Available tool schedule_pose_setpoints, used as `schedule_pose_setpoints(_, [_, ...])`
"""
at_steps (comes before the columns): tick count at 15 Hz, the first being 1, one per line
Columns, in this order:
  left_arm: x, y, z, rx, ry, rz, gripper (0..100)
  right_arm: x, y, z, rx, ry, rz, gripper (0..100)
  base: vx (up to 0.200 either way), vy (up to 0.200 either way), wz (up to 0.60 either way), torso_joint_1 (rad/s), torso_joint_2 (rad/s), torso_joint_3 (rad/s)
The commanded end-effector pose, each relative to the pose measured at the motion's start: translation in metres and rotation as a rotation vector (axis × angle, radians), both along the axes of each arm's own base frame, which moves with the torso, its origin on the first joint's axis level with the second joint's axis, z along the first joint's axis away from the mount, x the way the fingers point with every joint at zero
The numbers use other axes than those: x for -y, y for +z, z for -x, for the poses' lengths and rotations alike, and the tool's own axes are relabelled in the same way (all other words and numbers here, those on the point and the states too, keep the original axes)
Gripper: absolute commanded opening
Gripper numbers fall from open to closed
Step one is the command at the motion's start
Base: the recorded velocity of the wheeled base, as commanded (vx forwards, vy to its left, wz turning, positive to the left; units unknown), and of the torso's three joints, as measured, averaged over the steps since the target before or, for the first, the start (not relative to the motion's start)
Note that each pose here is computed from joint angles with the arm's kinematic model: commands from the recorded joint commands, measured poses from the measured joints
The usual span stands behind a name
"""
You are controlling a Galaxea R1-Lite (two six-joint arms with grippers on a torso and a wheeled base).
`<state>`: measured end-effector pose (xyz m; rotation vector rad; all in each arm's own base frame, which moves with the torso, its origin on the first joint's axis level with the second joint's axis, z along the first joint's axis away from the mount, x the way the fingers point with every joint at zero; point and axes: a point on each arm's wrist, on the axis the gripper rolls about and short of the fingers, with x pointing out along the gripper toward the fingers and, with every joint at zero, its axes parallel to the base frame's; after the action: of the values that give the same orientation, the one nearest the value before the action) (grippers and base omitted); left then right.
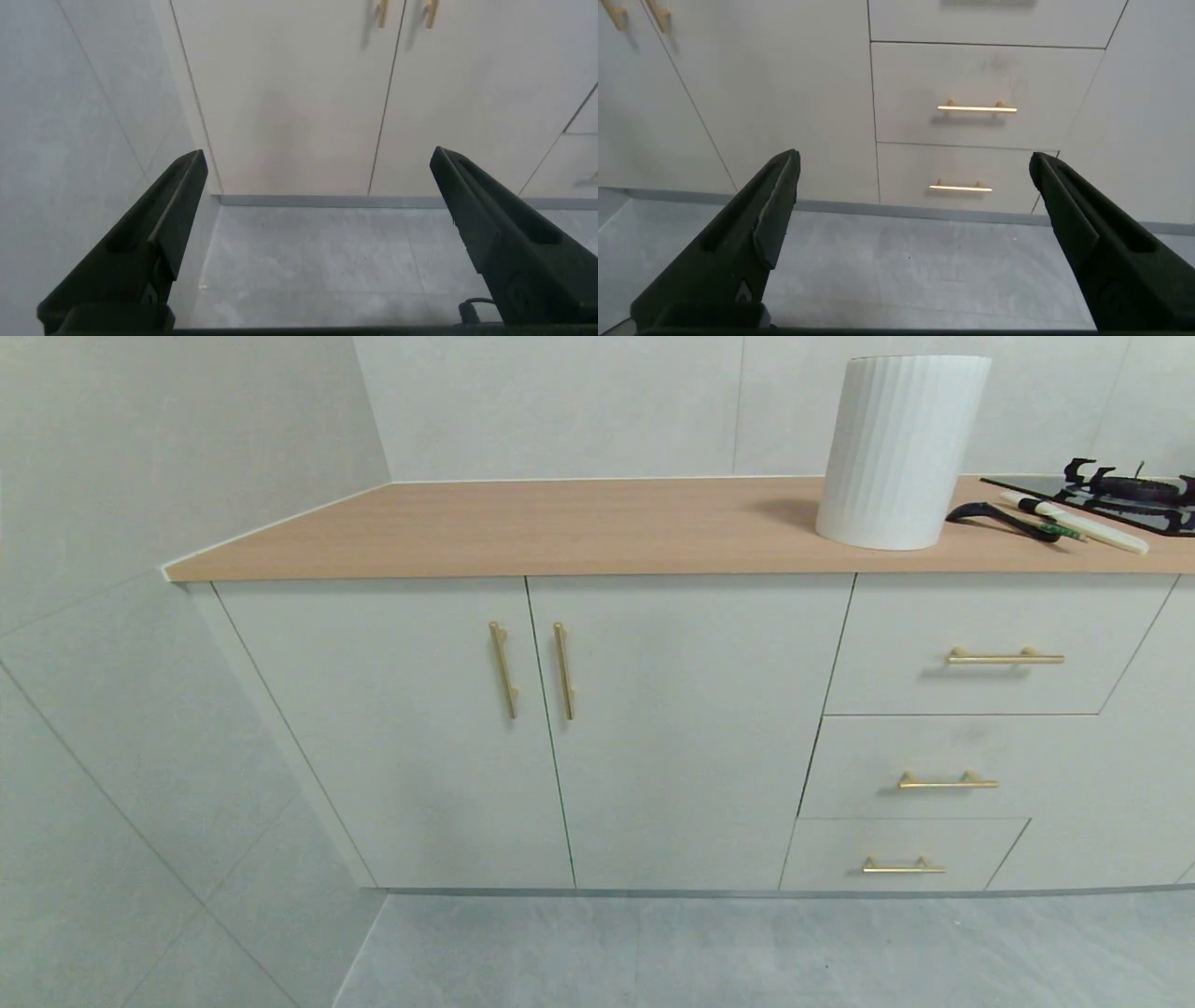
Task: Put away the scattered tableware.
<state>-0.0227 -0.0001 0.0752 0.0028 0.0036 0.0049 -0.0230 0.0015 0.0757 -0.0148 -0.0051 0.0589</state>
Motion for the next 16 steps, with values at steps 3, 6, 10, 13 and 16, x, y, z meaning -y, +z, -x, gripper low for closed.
schedule_pose_setpoints(3, [0.0000, 0.0000, -0.0001, -0.001, 0.000, -0.002, 100, 0.0000, -0.0001, -0.0001, -0.003, 0.002, 0.001, 100, 0.000, -0.200, 0.00, 0.004, 0.00, 0.004])
schedule_pose_setpoints(6, [0.0000, 0.0000, -0.0001, -0.001, 0.001, -0.002, 100, 0.0001, 0.0001, -0.0001, -0.002, 0.001, -0.001, 100, 0.000, -0.200, 0.00, 0.002, 0.00, -0.001])
schedule_pose_setpoints(10, [0.0000, 0.0000, -0.0001, -0.001, 0.000, -0.002, 100, 0.0000, 0.0001, -0.0001, -0.002, 0.002, -0.001, 100, 0.000, -0.200, 0.00, 0.005, 0.00, -0.002])
schedule_pose_setpoints(13, [0.0000, 0.0000, -0.0001, -0.001, 0.001, -0.002, 100, 0.0001, 0.0001, -0.0001, -0.002, 0.001, -0.002, 100, 0.000, -0.067, 0.00, 0.001, 0.00, -0.001])
schedule_pose_setpoints(16, [0.0000, 0.0000, -0.0001, -0.001, 0.001, 0.000, 100, 0.0001, 0.0001, -0.0001, -0.002, 0.001, -0.002, 100, 0.000, 0.000, 0.00, 0.000, 0.00, 0.000])
